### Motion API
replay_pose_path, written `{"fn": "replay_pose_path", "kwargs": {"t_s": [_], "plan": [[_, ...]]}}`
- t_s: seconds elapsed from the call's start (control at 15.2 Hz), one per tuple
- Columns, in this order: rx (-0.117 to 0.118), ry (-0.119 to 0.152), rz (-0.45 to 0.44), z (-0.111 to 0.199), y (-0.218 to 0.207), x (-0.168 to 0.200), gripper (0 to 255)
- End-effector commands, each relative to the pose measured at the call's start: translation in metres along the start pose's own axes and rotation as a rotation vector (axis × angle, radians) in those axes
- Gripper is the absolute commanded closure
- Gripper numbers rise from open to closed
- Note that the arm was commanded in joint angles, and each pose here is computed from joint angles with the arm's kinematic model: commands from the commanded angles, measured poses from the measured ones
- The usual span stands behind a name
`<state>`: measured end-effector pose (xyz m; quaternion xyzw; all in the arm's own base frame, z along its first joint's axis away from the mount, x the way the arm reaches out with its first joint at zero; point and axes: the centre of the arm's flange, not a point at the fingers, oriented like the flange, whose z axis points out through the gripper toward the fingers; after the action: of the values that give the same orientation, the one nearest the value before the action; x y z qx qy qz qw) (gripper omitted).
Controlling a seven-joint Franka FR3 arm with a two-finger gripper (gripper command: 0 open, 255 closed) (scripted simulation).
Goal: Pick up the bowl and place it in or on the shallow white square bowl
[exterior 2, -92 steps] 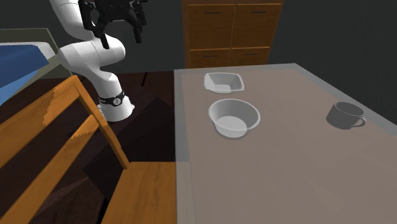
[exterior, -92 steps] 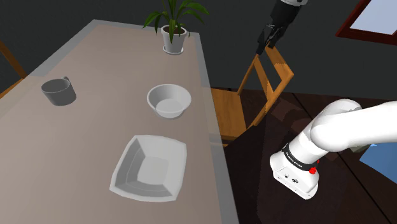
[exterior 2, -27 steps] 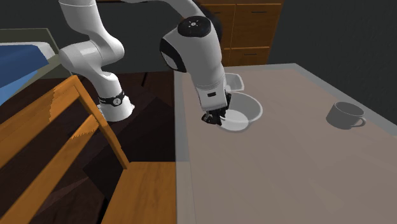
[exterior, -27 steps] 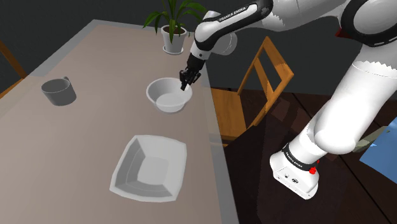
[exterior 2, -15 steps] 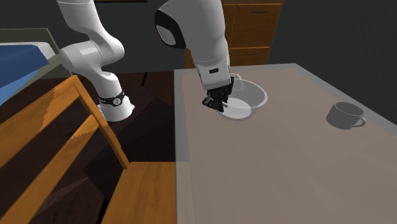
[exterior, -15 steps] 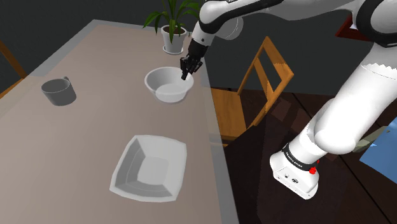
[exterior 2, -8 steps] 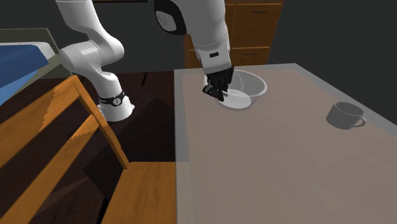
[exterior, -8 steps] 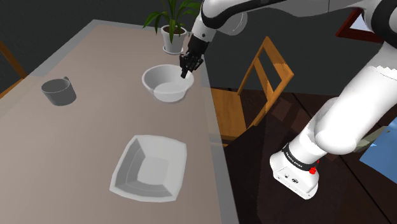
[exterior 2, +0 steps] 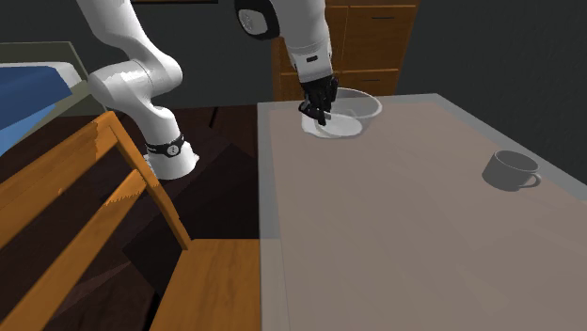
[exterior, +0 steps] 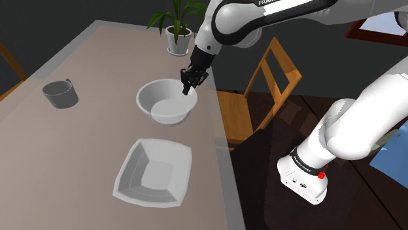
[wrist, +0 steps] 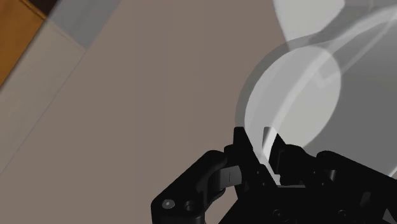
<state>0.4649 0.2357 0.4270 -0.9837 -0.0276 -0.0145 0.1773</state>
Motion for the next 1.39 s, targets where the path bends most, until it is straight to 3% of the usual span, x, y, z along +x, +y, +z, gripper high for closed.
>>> {"fn": "replay_pose_path", "kwargs": {"t_s": [0.0, 0.79, 1.32], "plan": [[0.000, 0.002, 0.001, 0.002, -0.018, -0.017, 255], [0.000, 0.002, 0.001, 0.028, -0.136, -0.128, 255], [0.000, 0.002, 0.001, 0.068, -0.122, -0.130, 255]]}}
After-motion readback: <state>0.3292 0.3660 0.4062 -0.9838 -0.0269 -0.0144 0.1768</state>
